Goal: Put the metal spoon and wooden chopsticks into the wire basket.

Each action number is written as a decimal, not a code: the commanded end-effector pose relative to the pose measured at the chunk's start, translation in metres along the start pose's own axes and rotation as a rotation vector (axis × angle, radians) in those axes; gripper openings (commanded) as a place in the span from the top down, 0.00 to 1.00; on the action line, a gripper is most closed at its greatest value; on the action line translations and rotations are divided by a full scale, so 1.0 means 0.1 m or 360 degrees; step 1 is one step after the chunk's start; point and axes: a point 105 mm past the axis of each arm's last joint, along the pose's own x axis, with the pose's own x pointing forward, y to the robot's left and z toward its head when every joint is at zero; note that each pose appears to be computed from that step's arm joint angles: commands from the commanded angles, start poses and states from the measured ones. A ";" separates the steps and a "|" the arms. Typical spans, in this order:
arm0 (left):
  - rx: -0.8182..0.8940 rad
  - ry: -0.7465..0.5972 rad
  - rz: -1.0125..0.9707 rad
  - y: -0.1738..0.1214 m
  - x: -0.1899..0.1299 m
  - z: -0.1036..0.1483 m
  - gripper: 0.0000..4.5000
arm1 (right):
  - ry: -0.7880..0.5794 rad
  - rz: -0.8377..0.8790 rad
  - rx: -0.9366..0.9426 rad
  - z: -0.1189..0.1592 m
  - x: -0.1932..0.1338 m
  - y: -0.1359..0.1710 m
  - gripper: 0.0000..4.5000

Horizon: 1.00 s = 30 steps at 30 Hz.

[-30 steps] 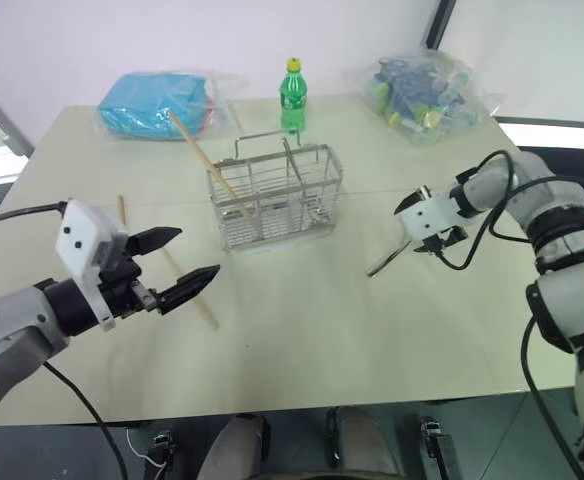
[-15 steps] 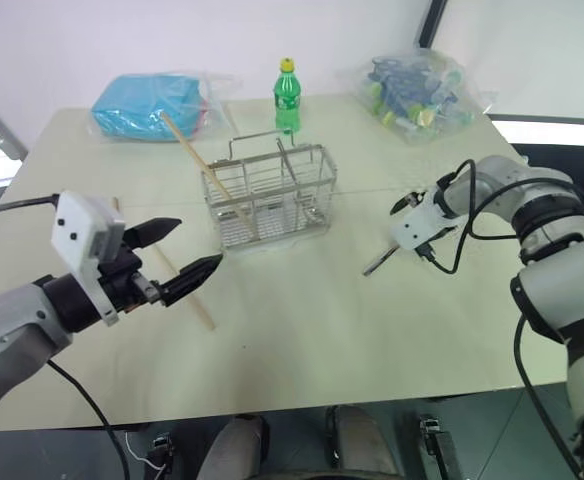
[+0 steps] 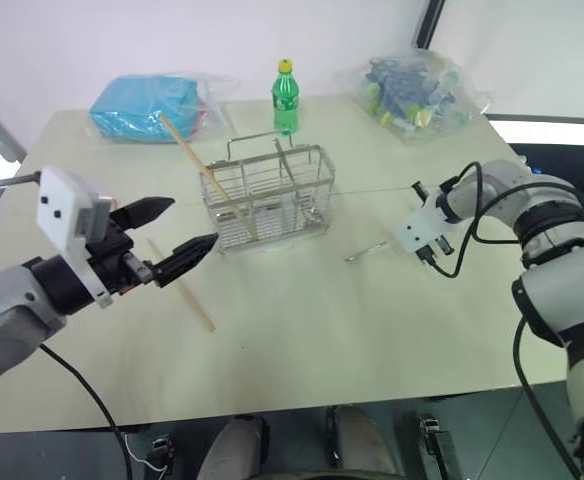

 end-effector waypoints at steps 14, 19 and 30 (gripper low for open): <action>0.0112 -0.0116 0.0094 0.29 -0.04 0.24 0.00 | -0.1949 -0.0698 0.0974 1.22 -1.51 -1.01 0.99; 0.0118 -0.0127 0.0080 0.30 -0.01 0.26 0.00 | -0.1898 -0.0969 0.1268 1.25 -1.32 -1.33 0.99; 0.0134 -0.0150 0.0109 0.30 -0.03 0.32 0.00 | -0.1600 -0.1244 0.1268 1.19 -0.71 -1.44 0.99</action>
